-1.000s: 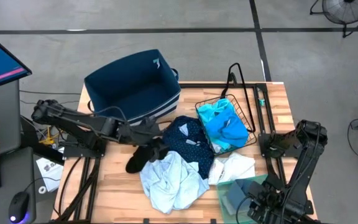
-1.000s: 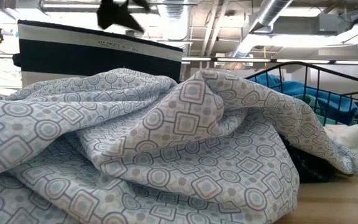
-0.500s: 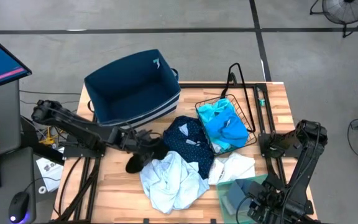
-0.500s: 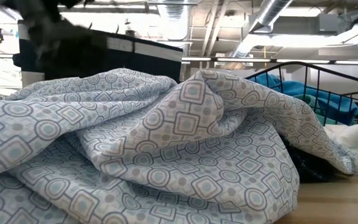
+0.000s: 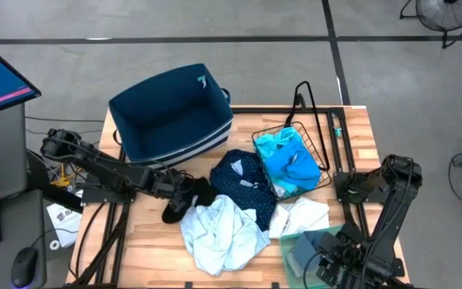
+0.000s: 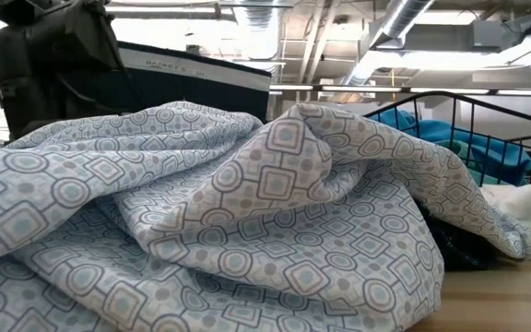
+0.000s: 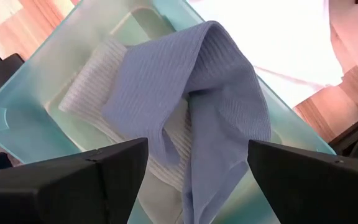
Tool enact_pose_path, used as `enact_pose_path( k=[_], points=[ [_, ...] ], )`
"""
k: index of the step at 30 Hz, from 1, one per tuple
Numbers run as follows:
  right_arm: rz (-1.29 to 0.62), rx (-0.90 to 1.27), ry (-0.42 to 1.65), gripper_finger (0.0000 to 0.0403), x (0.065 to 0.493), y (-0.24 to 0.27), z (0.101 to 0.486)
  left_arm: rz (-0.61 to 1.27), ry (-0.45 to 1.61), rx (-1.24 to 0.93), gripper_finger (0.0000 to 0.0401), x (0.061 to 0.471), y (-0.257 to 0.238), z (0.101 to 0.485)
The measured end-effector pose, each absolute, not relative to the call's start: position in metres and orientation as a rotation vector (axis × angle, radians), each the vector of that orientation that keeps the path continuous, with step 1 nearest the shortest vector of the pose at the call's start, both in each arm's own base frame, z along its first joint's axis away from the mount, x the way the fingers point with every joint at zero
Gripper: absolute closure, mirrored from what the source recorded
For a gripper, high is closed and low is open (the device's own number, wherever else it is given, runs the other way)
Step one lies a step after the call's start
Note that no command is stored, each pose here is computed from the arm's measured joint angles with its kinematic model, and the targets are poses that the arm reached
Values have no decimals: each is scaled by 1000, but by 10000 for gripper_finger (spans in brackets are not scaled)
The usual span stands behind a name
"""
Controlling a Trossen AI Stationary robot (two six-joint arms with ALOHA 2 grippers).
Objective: Pick & Place Cloths
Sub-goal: Put the black sock into the green bin
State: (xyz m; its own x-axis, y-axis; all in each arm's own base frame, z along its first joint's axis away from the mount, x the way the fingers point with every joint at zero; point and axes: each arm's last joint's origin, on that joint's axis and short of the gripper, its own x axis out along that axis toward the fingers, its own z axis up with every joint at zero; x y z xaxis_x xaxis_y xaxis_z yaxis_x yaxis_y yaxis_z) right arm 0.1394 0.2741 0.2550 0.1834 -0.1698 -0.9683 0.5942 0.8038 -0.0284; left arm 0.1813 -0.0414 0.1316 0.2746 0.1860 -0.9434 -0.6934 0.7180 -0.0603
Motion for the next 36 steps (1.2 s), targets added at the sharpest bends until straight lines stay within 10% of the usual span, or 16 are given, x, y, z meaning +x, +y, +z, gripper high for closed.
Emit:
enact_pose_path(
  k=[6,15,36],
  points=[
    [-559,391,1283,132,143,272,255,616,1178,-544,187,177,-41,127],
    [-565,388,1276,132,145,271,255,624,1197,-591,388,176,-42,127],
    [-461,330,1310,132,154,257,269,376,912,-769,401,217,-65,213]
  ],
)
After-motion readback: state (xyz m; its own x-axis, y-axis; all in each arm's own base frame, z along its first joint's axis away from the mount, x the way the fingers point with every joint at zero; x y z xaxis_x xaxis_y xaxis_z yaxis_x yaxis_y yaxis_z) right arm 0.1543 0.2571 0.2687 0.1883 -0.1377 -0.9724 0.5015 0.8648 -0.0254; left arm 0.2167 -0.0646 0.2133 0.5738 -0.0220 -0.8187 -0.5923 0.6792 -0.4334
